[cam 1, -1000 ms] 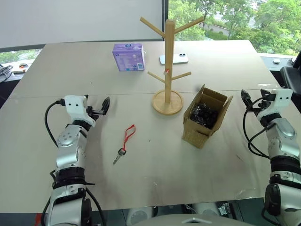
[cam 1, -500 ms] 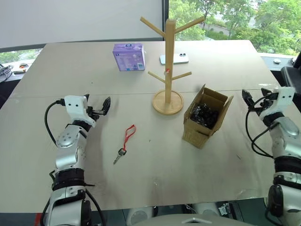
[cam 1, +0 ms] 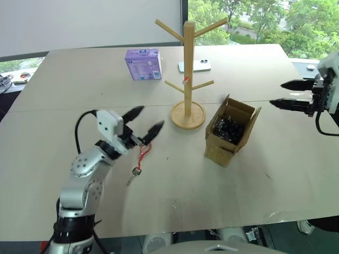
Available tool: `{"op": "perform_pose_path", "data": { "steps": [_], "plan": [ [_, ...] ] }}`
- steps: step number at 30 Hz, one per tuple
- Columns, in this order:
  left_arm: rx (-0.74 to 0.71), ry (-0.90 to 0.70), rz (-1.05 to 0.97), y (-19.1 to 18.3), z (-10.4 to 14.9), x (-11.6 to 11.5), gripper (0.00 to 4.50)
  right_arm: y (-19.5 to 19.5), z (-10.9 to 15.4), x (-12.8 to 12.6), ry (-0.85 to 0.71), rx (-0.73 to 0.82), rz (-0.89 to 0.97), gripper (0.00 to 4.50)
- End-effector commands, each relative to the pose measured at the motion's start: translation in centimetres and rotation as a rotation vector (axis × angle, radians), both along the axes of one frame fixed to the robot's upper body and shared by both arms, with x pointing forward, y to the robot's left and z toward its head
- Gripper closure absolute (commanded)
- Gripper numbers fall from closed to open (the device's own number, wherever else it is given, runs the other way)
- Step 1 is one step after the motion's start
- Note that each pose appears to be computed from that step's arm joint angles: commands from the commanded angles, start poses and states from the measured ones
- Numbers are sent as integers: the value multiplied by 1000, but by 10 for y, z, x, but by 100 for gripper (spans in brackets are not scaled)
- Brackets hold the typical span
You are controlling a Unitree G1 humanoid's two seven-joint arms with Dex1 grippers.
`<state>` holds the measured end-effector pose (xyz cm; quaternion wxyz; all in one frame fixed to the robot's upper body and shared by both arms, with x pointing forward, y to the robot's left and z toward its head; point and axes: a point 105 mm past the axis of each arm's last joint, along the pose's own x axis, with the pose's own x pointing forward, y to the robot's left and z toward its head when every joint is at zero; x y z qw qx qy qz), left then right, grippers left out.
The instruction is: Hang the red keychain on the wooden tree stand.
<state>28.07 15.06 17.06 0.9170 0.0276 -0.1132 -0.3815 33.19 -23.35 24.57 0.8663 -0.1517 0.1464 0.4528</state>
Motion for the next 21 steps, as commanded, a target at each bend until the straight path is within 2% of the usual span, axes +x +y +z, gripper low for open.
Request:
{"op": "perform_pose_path", "data": {
  "steps": [1, 8, 13, 21],
  "plan": [
    [19, -59, -148, -19, 14, -25, 0, 12, 5, -6, 70, -66, 85, 5],
    [92, -69, -315, -32, 1, -55, 0, 32, 10, 4, 141, -114, 155, 5],
    [121, -94, -353, -33, -4, -58, 0, 48, 15, 8, 148, -111, 199, 5],
    [161, -111, -359, -33, -12, -53, 0, 63, 1, 14, 183, -163, 234, 5]
  ]
}}
